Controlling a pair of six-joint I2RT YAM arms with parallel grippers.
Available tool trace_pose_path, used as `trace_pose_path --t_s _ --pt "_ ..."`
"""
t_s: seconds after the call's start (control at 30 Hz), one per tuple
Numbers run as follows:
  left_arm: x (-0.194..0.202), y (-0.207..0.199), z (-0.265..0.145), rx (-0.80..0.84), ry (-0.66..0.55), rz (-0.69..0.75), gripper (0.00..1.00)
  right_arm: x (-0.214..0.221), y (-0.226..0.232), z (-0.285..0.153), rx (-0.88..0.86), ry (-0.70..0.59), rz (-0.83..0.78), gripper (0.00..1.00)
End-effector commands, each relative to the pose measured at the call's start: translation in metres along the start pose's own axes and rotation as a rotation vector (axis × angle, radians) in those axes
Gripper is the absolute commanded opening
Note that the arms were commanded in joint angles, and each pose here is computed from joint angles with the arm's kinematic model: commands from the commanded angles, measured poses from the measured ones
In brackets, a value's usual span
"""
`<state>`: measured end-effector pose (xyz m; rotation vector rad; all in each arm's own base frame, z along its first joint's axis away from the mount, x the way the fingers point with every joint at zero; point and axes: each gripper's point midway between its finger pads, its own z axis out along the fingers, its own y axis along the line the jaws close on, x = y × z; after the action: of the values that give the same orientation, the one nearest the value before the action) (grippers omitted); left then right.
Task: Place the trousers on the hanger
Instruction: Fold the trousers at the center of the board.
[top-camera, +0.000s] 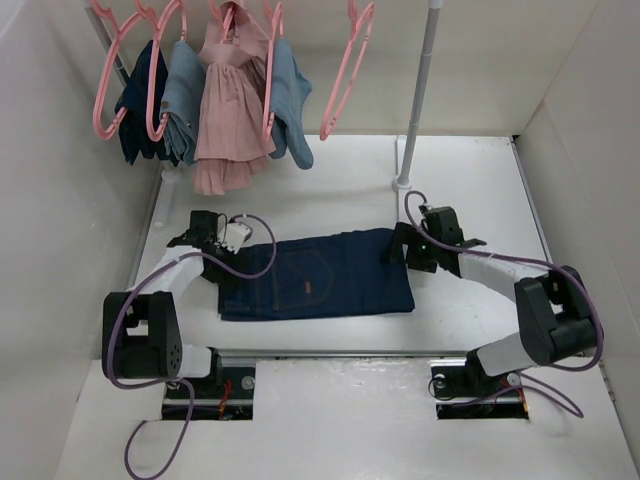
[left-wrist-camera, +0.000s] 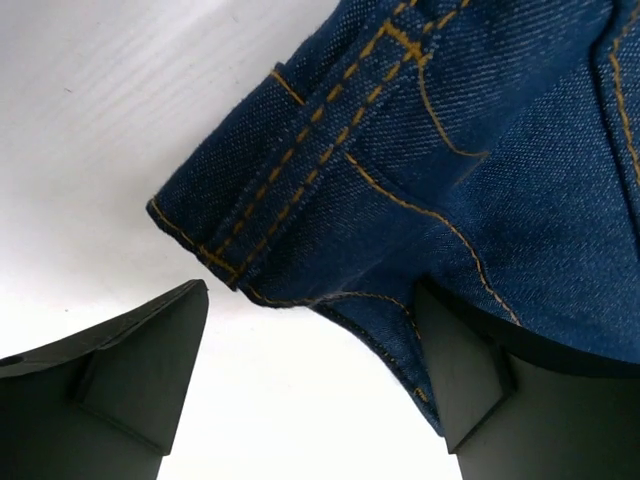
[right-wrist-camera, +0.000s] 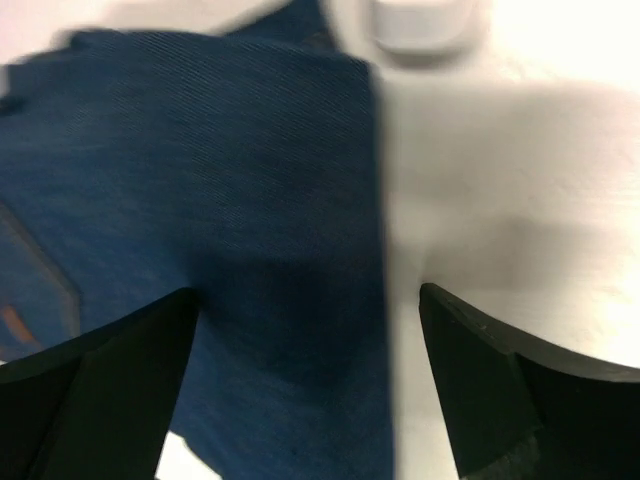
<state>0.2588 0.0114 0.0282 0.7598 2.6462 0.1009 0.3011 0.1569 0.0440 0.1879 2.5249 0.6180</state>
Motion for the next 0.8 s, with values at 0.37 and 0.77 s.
trace_pose_path --t_s 0.37,0.77 --pt "-0.022 0.000 0.006 -0.058 -0.034 0.085 0.77 -0.009 -0.032 -0.011 -0.137 -0.064 0.168 0.00" --pt "-0.047 -0.004 -0.060 -0.183 -0.110 0.392 0.99 -0.086 -0.040 -0.128 0.124 -0.334 -0.021 1.00"
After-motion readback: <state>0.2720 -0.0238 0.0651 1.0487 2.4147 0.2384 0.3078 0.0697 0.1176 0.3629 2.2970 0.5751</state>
